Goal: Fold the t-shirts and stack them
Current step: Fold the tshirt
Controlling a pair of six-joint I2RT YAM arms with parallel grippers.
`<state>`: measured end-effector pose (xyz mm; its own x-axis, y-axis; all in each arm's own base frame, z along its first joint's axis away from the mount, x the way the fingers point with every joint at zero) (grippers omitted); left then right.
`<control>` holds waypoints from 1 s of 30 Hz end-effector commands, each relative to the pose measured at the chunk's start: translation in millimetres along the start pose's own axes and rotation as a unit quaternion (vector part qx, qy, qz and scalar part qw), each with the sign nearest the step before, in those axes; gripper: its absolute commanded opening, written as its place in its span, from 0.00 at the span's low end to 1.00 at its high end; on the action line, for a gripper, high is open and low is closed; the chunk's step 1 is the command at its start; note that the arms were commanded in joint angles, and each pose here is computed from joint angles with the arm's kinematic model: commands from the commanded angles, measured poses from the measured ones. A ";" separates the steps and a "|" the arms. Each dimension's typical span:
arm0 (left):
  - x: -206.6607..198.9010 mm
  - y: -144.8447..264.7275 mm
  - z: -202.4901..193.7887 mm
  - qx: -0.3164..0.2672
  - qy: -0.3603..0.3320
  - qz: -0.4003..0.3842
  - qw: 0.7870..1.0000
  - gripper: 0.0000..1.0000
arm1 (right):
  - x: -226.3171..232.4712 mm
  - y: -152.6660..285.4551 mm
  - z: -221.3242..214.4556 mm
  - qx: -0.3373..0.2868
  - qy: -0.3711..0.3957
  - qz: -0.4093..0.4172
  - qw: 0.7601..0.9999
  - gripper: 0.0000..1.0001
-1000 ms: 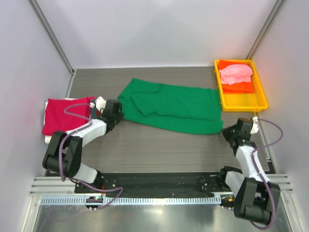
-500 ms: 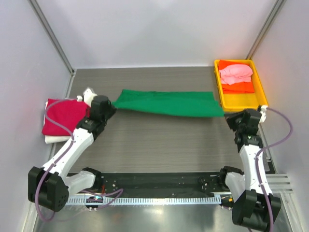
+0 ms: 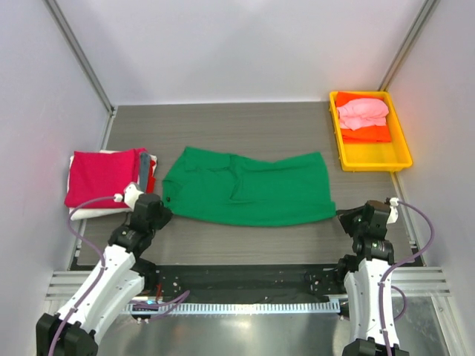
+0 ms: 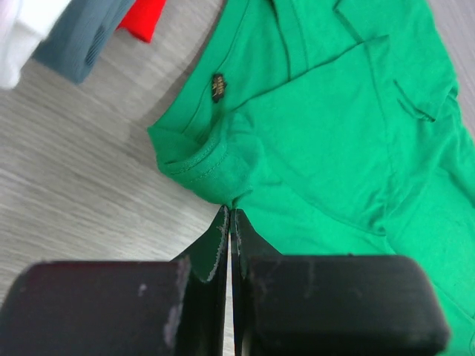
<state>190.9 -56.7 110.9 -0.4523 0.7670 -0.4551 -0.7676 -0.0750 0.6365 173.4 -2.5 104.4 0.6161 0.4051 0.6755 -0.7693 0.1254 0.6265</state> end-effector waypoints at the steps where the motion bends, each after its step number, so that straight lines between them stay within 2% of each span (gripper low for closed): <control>1: 8.8 1.3 -6.9 0.010 0.004 0.013 1.000 0.00 | -5.9 3.3 -0.6 0.002 0.015 -0.018 1.000 0.01; 7: 13.5 2.9 -13.3 0.025 0.004 0.018 1.000 0.00 | -7.7 8.0 2.2 -0.005 0.016 -0.033 0.999 0.01; 13: 13.5 5.3 -11.0 0.017 0.010 0.014 1.000 0.00 | -9.1 9.3 2.2 -0.010 0.010 -0.033 0.999 0.02; 15: 14.1 5.1 -11.1 0.017 0.010 0.016 1.000 0.01 | -9.2 9.2 2.1 -0.010 0.010 -0.034 0.999 0.07; 16: 14.1 5.3 -11.6 0.019 0.009 0.015 1.000 0.05 | -8.8 9.3 2.1 -0.009 0.010 -0.033 0.999 0.11; 17: 13.7 5.5 -11.6 0.020 0.007 0.015 1.000 0.17 | -8.4 9.7 2.6 -0.010 0.011 -0.034 0.999 0.29; 18: 12.8 6.5 -11.9 0.023 0.004 0.011 1.000 0.28 | -7.8 10.2 3.2 -0.011 0.011 -0.033 0.999 0.38; 19: 10.0 8.9 -10.0 0.025 -0.001 0.006 1.000 0.48 | -7.7 10.6 3.9 -0.013 0.012 -0.035 0.999 0.43; 20: 9.6 10.4 -9.0 0.026 -0.003 0.007 1.000 0.53 | -5.1 12.4 6.2 -0.017 0.012 -0.032 0.999 0.47; 21: 8.9 12.8 -7.2 0.025 -0.006 0.005 1.000 0.56 | -3.7 13.5 7.8 -0.021 0.013 -0.031 0.999 0.51; 28: -23.1 34.2 26.9 0.000 -0.043 -0.039 0.998 0.61 | 22.9 20.8 31.8 -0.056 0.061 -0.006 0.997 0.52; 30: -32.3 36.9 33.8 0.005 -0.067 -0.046 0.997 0.65 | 37.8 19.3 33.1 -0.038 0.068 0.022 0.997 0.52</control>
<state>181.5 -59.0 141.4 -0.3949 0.8095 -0.4344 -0.7623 -0.0248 0.6468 168.6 -11.3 127.3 0.6436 0.4638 0.6088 -0.7420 0.1831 0.6449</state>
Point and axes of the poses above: each gripper's point midway between its finger pads, its own y axis back along the fingers, its own x axis along the line the jaws close on, z = x × y, the point moved 5 cm from there along y, back along the fingers, and after that the axes turned 4 degrees about -y, right-handed, at the moved point
